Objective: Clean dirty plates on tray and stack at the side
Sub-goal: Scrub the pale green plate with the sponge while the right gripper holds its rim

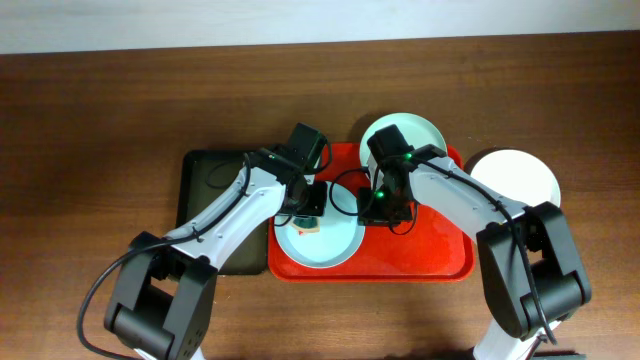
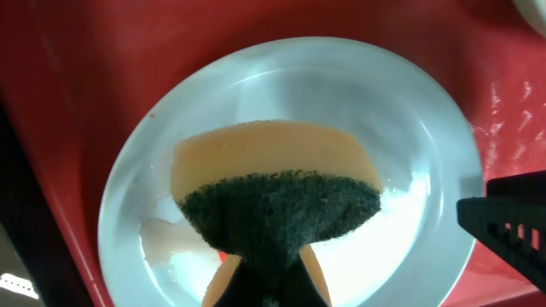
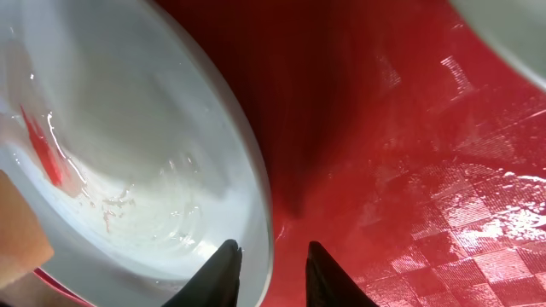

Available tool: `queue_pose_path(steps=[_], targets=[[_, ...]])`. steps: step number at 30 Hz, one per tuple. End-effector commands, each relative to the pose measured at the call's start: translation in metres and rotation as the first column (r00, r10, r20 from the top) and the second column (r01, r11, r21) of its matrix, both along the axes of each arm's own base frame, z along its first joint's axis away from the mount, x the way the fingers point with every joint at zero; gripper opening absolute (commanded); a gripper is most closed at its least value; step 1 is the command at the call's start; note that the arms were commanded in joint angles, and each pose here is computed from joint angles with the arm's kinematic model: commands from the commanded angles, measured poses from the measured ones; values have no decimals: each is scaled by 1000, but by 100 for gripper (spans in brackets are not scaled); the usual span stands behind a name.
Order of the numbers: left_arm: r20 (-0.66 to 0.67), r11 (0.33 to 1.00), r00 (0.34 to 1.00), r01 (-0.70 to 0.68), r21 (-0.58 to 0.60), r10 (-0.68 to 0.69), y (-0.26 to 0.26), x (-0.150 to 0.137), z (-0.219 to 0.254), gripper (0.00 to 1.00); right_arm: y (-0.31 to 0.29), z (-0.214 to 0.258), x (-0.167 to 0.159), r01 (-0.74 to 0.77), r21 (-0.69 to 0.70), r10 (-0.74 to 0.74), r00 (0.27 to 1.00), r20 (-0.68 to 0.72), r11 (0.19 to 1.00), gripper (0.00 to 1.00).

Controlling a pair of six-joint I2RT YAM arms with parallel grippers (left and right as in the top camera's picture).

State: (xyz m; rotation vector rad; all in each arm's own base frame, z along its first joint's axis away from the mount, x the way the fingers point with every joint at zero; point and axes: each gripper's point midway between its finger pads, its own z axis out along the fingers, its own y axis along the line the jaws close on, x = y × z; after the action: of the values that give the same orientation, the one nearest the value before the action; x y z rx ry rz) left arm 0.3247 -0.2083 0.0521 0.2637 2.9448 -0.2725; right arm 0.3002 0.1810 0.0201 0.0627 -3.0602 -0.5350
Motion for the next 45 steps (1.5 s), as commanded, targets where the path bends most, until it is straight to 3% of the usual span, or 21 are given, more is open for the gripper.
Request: queue_pose_path(steps=[1, 5, 7, 8, 9, 16, 19, 23, 29, 35, 39, 42, 45], targets=[[-4, 1000, 1000, 10, -22, -10, -2, 1, 2, 0, -5, -7, -3, -9, -38, 9, 1000, -4, 999, 27], [-17, 1000, 1000, 2, 23, -2, 7, -3, 0, 0, -5, -10, -4, -3, -42, 2, 1000, -15, 999, 9], [-24, 999, 1000, 0, 40, 1, 10, -5, -1, 0, -5, -10, -4, -3, -41, 2, 1000, -15, 999, 5], [-25, 999, 1000, -2, 49, 3, 12, -5, -1, 0, -5, -10, -4, -3, -41, 2, 1000, -15, 999, 8], [-26, 999, 1000, -2, 50, 3, 12, -5, -1, 0, -5, -10, -4, -3, -42, 2, 1000, -15, 999, 23], [-39, 998, 999, -21, 54, 23, 14, -8, -3, 0, -5, -10, -3, -4, -40, 3, 1000, -11, 999, 26], [-40, 998, 999, -22, 55, 24, 14, -8, -3, 0, -5, -10, -3, -4, -40, 3, 1000, -11, 999, 24], [-28, 997, 999, -26, 75, 29, 18, -6, -3, 0, -4, -10, -2, -3, -39, 3, 1000, -7, 999, 5], [-24, 996, 999, -41, 84, 43, 20, -5, -5, 0, -4, -10, -2, -3, -39, 3, 1000, -8, 999, 4], [-79, 991, 994, -65, 115, 74, 22, -9, -36, 0, -4, -10, -2, -4, -39, 3, 1000, -8, 999, 4], [-195, 996, 979, -45, 71, 59, 10, -22, -67, 0, -4, -10, -2, -4, -39, 3, 1000, -9, 999, 4], [-266, 997, 963, 31, -64, -47, -13, -35, -71, 0, -4, -10, -2, -4, -39, 3, 1000, -9, 999, 4], [-235, 979, 965, 70, -189, -114, -29, -27, -52, 0, -4, -10, -2, -4, -40, 3, 1000, -9, 999, 4]])
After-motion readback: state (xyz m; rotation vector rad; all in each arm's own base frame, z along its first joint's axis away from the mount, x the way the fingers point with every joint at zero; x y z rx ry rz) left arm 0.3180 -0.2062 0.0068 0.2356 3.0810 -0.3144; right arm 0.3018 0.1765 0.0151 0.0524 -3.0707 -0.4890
